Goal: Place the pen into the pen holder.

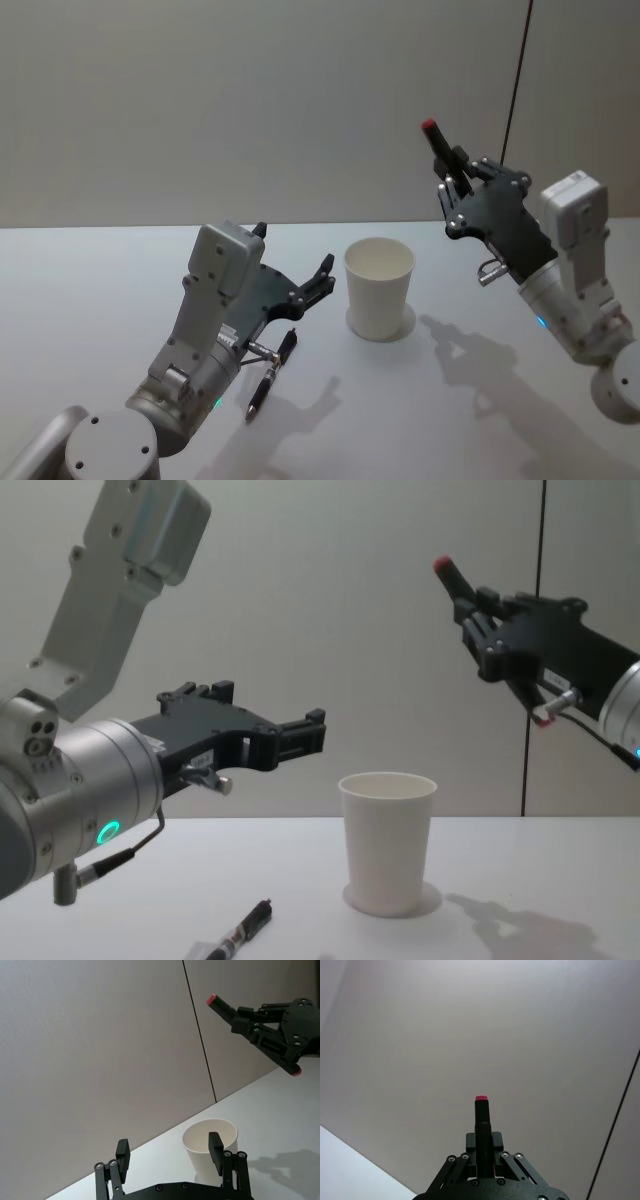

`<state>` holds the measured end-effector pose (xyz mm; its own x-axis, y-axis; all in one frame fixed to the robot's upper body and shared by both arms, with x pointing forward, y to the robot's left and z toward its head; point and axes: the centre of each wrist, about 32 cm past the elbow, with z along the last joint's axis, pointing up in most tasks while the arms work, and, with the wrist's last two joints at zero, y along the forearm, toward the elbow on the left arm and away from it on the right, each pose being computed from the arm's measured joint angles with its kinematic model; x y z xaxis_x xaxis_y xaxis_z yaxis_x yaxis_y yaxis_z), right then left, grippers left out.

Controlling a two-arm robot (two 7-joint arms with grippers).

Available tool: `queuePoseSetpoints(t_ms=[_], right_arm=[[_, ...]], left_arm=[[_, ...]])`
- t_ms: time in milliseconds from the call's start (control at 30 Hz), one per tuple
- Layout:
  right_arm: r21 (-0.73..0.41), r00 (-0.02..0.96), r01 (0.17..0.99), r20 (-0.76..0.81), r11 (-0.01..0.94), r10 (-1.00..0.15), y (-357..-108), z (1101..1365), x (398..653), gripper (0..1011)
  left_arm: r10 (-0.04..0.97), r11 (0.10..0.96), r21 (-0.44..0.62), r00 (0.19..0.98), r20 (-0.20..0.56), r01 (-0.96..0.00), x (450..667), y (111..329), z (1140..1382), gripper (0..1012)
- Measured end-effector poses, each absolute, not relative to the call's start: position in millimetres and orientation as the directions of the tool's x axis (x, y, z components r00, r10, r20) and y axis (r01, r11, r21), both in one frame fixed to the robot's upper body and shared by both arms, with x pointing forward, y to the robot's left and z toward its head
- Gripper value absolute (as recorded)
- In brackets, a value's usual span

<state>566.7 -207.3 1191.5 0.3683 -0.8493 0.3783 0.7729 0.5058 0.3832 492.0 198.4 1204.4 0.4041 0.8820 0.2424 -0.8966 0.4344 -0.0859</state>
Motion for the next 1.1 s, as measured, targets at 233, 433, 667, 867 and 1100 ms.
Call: queuePoseSetpoints(t_ms=[233,433,667,867,1100], right_arm=[[0.472,0.422,0.669,0.395,0.574,-0.816,-214.6,1185.8,587.7,171],[0.509,0.479,0.600,0.389,0.617,-0.787,-221.4,1179.0,604.0,171],[0.540,0.560,0.532,0.353,0.652,-0.749,-230.5,1168.2,625.1,171],[0.564,0.618,0.489,0.315,0.666,-0.721,-236.0,1160.1,640.1,171],[0.576,0.636,0.477,0.295,0.664,-0.713,-235.7,1154.8,649.9,170]], left_arm=[[0.882,0.434,-0.086,0.404,0.242,-0.897,492.0,198.4,1204.4,1000],[0.882,0.434,-0.086,0.404,0.243,-0.897,492.0,198.4,1204.4,1000],[0.882,0.434,-0.086,0.404,0.242,-0.897,492.0,198.4,1204.4,1000],[0.882,0.434,-0.086,0.404,0.242,-0.897,492.0,198.4,1204.4,1000],[0.882,0.434,-0.086,0.404,0.242,-0.897,492.0,198.4,1204.4,1000]])
